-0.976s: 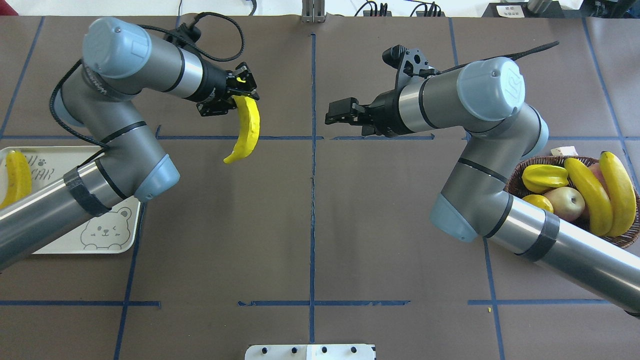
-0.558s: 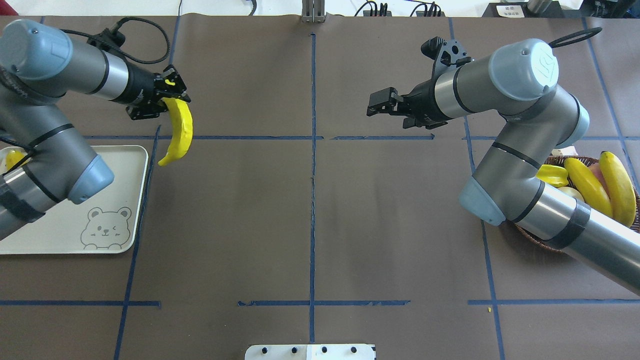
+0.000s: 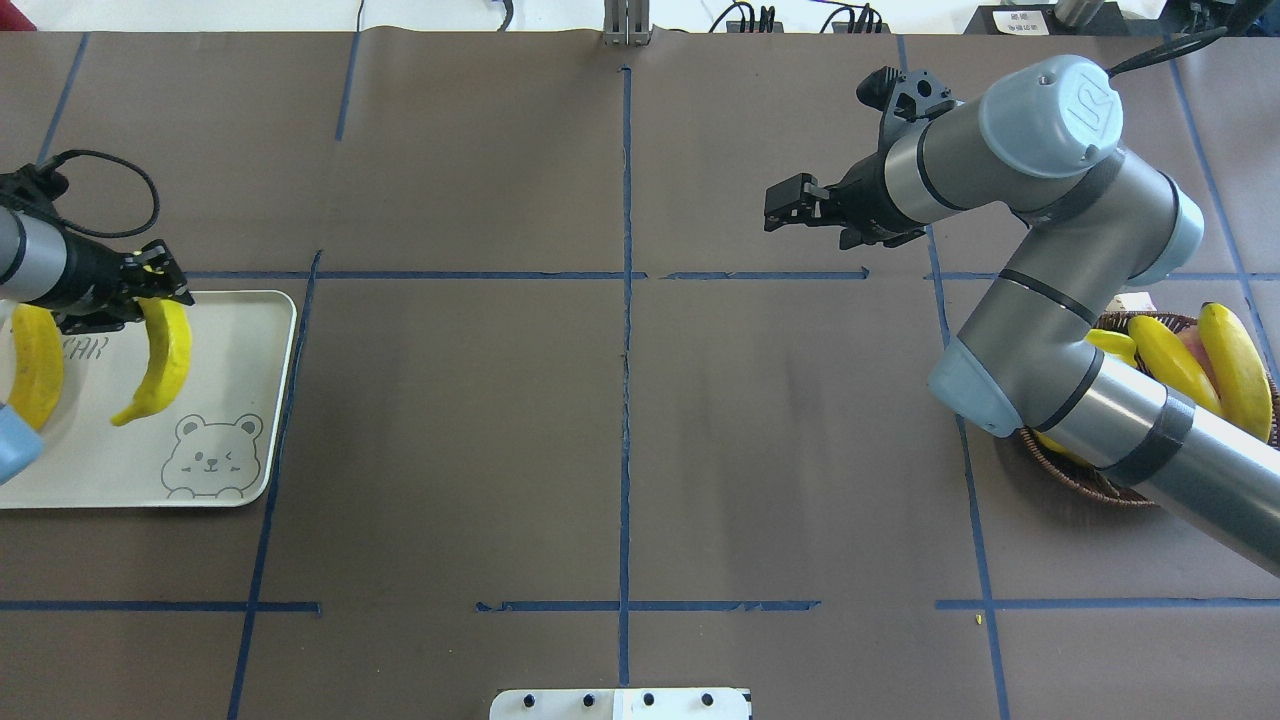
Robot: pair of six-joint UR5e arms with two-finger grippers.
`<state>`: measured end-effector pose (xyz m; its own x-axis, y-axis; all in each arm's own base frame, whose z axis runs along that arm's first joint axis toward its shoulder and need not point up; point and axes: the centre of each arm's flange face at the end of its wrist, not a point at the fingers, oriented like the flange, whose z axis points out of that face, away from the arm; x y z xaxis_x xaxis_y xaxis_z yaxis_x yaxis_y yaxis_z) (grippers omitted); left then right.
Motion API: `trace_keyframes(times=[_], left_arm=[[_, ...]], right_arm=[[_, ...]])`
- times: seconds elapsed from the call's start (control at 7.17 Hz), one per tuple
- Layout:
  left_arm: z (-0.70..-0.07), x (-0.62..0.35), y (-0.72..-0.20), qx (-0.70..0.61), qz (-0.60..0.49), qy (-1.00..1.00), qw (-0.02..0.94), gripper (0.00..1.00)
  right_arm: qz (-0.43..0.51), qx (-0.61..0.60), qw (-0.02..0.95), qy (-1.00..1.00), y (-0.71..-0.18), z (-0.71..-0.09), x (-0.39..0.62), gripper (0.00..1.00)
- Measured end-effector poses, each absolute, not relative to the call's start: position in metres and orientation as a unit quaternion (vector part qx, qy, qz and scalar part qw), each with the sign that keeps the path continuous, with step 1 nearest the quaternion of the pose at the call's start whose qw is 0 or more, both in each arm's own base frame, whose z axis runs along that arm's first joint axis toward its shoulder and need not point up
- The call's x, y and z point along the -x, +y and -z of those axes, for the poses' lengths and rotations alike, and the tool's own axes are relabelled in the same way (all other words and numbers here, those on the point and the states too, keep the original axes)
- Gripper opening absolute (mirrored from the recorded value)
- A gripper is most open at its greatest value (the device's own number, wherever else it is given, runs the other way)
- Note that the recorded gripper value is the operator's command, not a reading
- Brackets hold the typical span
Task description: Transfer all bananas from basket to plate
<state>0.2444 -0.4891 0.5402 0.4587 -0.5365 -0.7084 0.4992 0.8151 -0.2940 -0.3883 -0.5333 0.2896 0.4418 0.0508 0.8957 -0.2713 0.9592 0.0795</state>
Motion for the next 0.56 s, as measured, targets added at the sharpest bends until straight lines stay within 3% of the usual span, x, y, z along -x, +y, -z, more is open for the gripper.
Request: trace_keyframes(times=[0.14,0.28,0.42,0.56], left_arm=[[-0.563,-0.232,-0.479,0.022,0.295,0.408,0.863,0.13],[-0.577,-0.226,-0.474,0.024,0.295,0.398,0.868,0.26],[-0.587,-0.222,-0.472,0.025,0.297,0.392,0.871,0.53],[-0.592,-0.217,-0.474,0.021,0.299,0.386,0.872,0.64]], right_arm=[[-0.096,-0.106,0.843,-0.519,-0.533,-0.289,0.388,0.99],[-0.096,-0.106,0.843,-0.518,-0.533,-0.289,0.388,0.99],[-0.095,-0.106,0.843,-0.518,-0.533,-0.288,0.388,0.99],[-0.095,-0.106,0.843,-0.519,-0.533,-0.287,0.388,0.99]])
